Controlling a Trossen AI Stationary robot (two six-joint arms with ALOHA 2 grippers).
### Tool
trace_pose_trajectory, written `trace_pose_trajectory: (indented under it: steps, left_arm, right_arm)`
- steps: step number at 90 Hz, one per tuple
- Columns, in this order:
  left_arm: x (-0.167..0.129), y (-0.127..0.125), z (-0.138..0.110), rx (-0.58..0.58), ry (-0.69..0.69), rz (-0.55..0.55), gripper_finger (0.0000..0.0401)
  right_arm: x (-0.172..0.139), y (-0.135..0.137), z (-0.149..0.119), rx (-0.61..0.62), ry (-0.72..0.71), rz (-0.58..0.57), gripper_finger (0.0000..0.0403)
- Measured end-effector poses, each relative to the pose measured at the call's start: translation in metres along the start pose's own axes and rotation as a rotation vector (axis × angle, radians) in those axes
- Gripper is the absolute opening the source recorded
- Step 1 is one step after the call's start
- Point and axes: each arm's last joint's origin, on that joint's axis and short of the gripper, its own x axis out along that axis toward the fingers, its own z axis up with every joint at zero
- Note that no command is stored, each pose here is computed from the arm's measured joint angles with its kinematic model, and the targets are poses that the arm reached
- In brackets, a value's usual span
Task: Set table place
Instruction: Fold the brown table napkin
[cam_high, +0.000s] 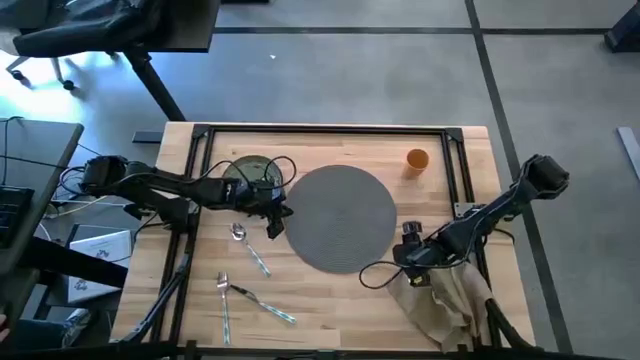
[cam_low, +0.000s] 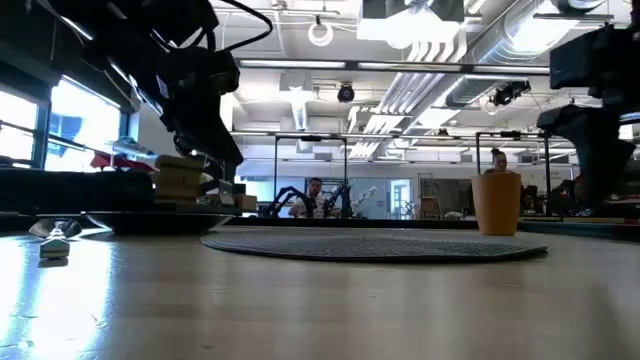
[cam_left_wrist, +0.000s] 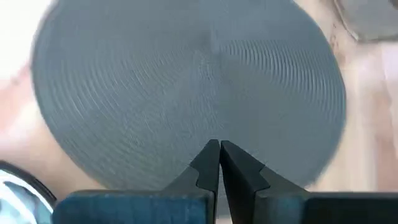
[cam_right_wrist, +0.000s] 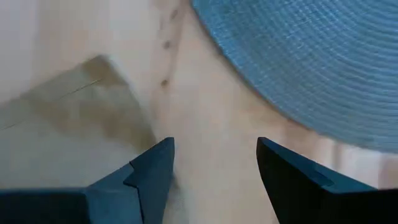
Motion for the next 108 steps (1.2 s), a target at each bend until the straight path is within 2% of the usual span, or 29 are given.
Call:
trace_pose_trajectory:
  steps: [18, 29, 37, 48, 59, 69, 79, 91, 99, 108]
  left_arm:
    - [0.001, 0.011, 0.002, -0.068, 0.026, -0.018, 0.0000]
    - [0.001, 0.016, 0.003, -0.077, 0.032, -0.035, 0.0000]
    - [0.001, 0.017, 0.004, -0.079, 0.031, -0.033, 0.0000]
    - [0.001, 0.017, 0.004, -0.040, 0.031, -0.034, 0.0000]
    - [0.001, 0.017, 0.004, 0.006, 0.030, -0.035, 0.0000]
    - [0.001, 0.017, 0.005, 0.014, 0.019, -0.037, 0.0000]
    - [0.001, 0.016, 0.006, 0.004, 0.010, -0.040, 0.0000]
    - [0.001, 0.014, 0.005, -0.012, 0.010, -0.047, 0.0000]
    - [0.001, 0.010, 0.006, -0.012, -0.003, -0.058, 0.0000]
    - [0.000, 0.006, 0.006, -0.038, -0.011, -0.068, 0.0000]
  right_arm:
    - [-0.001, 0.005, -0.004, -0.007, 0.077, 0.131, 0.0209]
    - [-0.001, 0.005, -0.007, -0.093, 0.094, 0.125, 0.0209]
    - [-0.002, -0.001, -0.009, -0.129, 0.118, 0.076, 0.0208]
    - [-0.002, -0.009, -0.006, -0.097, 0.096, 0.014, 0.0208]
    - [-0.002, -0.009, -0.006, -0.077, 0.102, 0.050, 0.0208]
    - [-0.003, -0.002, -0.006, -0.055, 0.103, 0.124, 0.0208]
    - [-0.004, 0.006, -0.002, -0.076, 0.044, 0.161, 0.0208]
    - [-0.003, 0.014, 0.002, -0.063, -0.037, 0.136, 0.0208]
    - [0.004, 0.018, 0.002, -0.023, -0.023, 0.105, 0.0208]
    - [0.017, 0.031, 0.003, -0.018, -0.016, 0.128, 0.0208]
